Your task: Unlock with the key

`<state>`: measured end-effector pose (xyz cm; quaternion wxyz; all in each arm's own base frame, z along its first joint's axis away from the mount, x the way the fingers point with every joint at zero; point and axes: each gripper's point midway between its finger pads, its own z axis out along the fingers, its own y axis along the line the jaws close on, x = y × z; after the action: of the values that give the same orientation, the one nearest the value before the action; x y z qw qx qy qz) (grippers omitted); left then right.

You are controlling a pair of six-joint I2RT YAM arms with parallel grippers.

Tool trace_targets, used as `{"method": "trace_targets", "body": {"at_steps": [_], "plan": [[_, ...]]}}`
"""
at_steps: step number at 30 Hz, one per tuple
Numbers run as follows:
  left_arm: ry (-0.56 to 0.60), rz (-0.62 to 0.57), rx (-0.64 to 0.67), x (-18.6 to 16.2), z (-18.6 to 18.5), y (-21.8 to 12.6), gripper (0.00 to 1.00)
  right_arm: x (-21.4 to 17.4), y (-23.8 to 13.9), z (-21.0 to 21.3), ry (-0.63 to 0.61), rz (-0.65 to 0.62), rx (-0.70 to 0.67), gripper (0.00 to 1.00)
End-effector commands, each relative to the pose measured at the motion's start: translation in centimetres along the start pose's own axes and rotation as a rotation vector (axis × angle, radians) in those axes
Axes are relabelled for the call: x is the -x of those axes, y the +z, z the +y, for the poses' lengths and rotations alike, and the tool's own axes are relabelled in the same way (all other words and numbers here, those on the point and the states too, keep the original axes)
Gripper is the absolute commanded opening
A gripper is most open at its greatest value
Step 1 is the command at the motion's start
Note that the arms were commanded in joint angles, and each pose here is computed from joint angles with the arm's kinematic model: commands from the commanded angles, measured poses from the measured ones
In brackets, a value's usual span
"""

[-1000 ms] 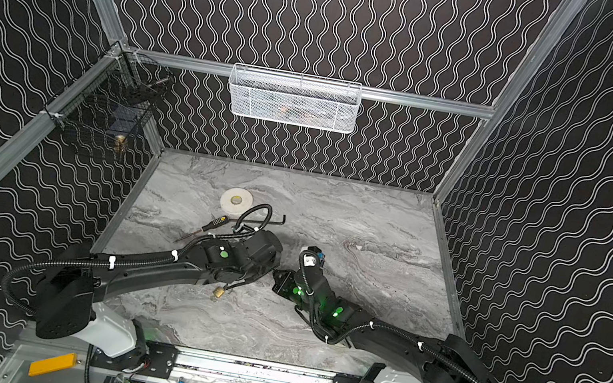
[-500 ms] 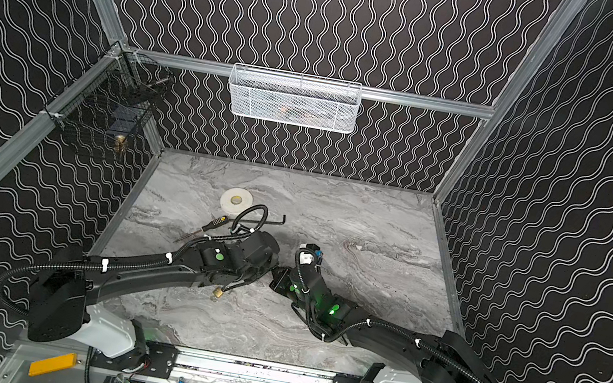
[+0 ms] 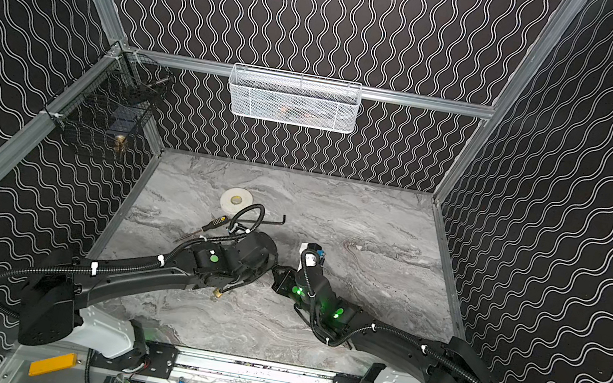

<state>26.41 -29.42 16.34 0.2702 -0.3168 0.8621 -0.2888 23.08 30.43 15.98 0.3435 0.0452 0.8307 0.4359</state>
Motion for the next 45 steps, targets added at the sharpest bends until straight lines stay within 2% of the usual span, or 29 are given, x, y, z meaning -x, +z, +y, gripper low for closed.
{"method": "trace_targets", "body": {"at_steps": [1,5,7,11,17,21,37,45], "plan": [[-0.005,-0.076,-0.021,1.4,-0.2,-0.3,0.0,0.1,-0.3,1.5,-0.047,-0.001,0.074,0.17],[-0.017,-0.117,-0.029,2.2,0.2,-0.6,0.0,0.0,-1.0,2.1,-0.076,0.009,0.109,0.25],[-0.029,-0.127,-0.04,2.5,0.2,-0.7,0.0,0.0,-1.0,1.8,-0.051,0.015,0.083,0.27],[-0.037,-0.129,-0.06,2.6,-0.1,-1.0,0.0,0.7,-1.1,2.5,0.017,0.003,0.113,0.27],[-0.033,-0.114,-0.061,2.4,-0.4,-1.0,0.0,1.1,-0.3,2.5,0.064,0.016,0.08,0.26],[-0.045,-0.11,-0.068,2.4,-0.3,-1.1,0.0,1.1,0.2,2.1,0.081,0.026,0.05,0.2],[-0.057,-0.102,-0.098,2.3,-0.8,-1.4,0.0,1.5,1.3,2.1,0.078,0.022,0.055,0.14],[-0.066,-0.09,-0.115,2.3,-1.1,-1.6,0.0,1.5,1.6,1.9,0.084,0.029,0.049,0.02]]}}
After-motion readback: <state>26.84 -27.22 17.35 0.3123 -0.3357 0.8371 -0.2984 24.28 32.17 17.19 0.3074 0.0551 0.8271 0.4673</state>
